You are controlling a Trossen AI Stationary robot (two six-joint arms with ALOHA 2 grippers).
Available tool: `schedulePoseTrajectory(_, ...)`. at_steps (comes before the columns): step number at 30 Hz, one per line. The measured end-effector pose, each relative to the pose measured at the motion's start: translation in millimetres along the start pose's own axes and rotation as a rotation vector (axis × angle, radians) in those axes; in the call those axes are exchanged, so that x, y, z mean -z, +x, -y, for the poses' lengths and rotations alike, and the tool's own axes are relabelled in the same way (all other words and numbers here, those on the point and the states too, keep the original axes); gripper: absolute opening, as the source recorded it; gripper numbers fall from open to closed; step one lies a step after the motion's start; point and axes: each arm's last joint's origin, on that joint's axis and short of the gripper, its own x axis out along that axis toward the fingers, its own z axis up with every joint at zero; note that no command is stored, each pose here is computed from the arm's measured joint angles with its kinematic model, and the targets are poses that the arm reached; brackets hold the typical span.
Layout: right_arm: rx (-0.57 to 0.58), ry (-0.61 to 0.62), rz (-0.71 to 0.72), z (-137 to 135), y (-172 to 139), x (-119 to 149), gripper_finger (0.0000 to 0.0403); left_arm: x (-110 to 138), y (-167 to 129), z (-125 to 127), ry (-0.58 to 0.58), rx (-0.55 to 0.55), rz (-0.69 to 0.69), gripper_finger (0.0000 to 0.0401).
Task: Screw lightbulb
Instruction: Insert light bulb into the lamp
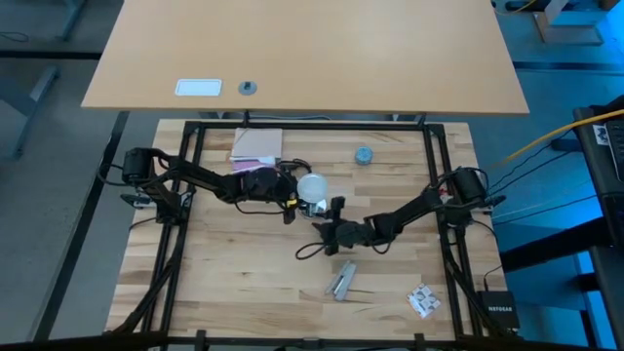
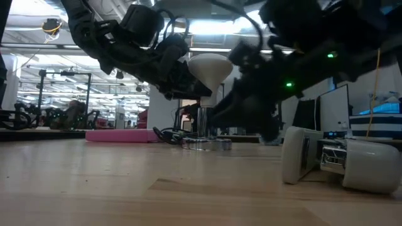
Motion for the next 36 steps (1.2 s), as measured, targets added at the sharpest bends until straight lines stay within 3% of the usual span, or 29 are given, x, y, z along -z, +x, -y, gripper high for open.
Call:
schedulePoseTrajectory(10,-0.079,-0.046,-0.108,2,26,-2,0.0141,0,0,2,-0.001,0.007,0.002,0.0153)
schedulePoseTrajectory(24,-0.102,-0.014,-0.211,8,29,9,0.0037,0,0,2,-0.001,0.006,0.001,0.0153)
schedulePoseTrajectory(32,-0.105,-0.026,-0.248,8,28,12,0.0029,0,0,2,-0.001,0.006,0.000,0.0153)
schedulePoseTrajectory(36,-0.095,0.035,-0.268,8,27,13,0.0028,0,0,2,0.003,0.005,-0.005,0.0153)
